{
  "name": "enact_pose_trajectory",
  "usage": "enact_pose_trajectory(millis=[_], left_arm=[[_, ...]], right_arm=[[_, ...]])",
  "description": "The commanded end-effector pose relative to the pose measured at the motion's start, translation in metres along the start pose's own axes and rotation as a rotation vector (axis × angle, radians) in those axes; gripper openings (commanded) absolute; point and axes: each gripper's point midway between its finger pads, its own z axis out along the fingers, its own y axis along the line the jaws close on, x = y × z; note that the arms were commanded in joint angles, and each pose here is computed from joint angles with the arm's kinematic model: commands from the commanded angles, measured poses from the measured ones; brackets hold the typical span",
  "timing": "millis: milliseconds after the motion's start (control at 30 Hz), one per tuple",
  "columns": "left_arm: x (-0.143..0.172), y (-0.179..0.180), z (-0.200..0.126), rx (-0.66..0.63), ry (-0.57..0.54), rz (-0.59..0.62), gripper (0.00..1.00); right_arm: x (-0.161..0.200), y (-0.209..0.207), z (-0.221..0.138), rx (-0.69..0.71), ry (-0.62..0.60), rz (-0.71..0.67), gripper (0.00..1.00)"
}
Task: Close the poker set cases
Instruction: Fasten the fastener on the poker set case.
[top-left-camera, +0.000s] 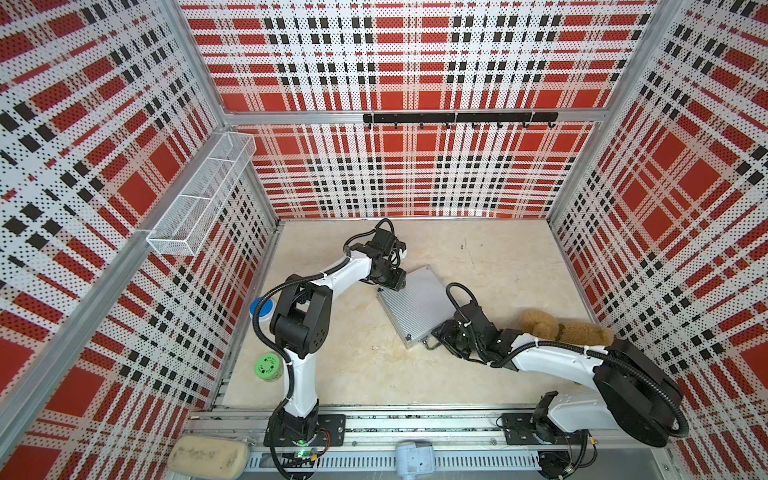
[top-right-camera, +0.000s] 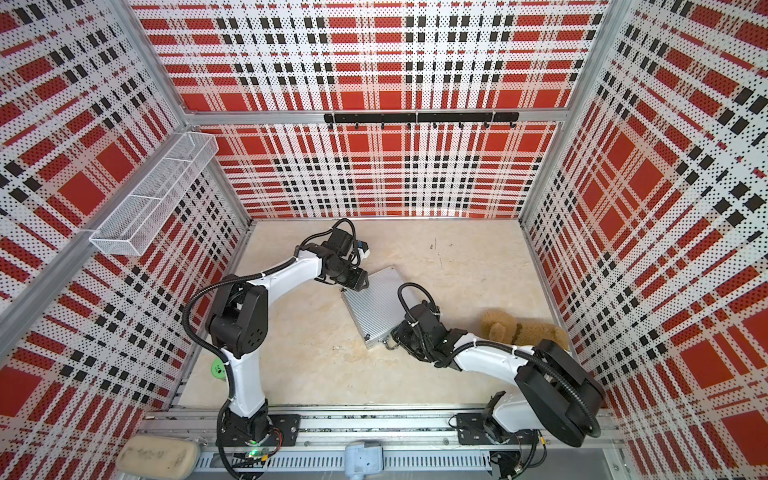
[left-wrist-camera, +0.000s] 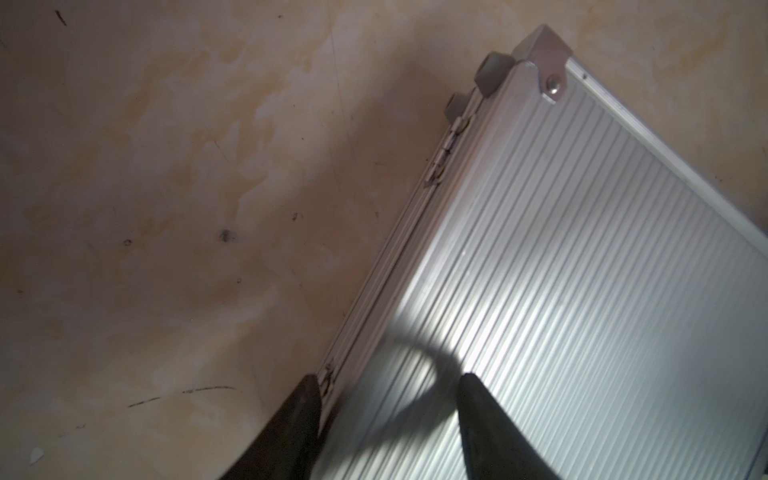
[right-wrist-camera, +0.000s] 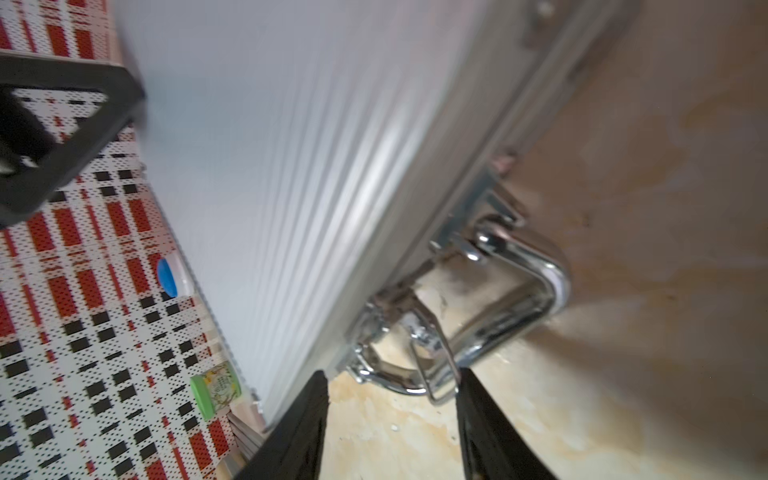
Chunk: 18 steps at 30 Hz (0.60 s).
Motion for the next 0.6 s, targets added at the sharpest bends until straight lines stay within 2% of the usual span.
enact_pose_trajectory(millis=[0,333,500,567], left_arm=[[0.016,0.001,0.007,0.004,0.065,-0.003,0.55],[0.019,0.002,0.006,0.002,0.07,0.0,0.55],[0.018,0.001,0.005,0.007,0.069,-0.002,0.55],[0.019,0.001,0.006,0.009,0.073,-0.003,0.54]], right_arm=[[-0.019,0.057,-0.014,-0.163,-0.068,-0.022,0.51],[-0.027,0.06,-0.008,-0.169,-0.065,-0.033,0.51],[-0.03,0.06,-0.016,-0.149,-0.074,-0.051,0.51],[-0.027,0.053,-0.018,-0.123,-0.063,-0.047,0.47]])
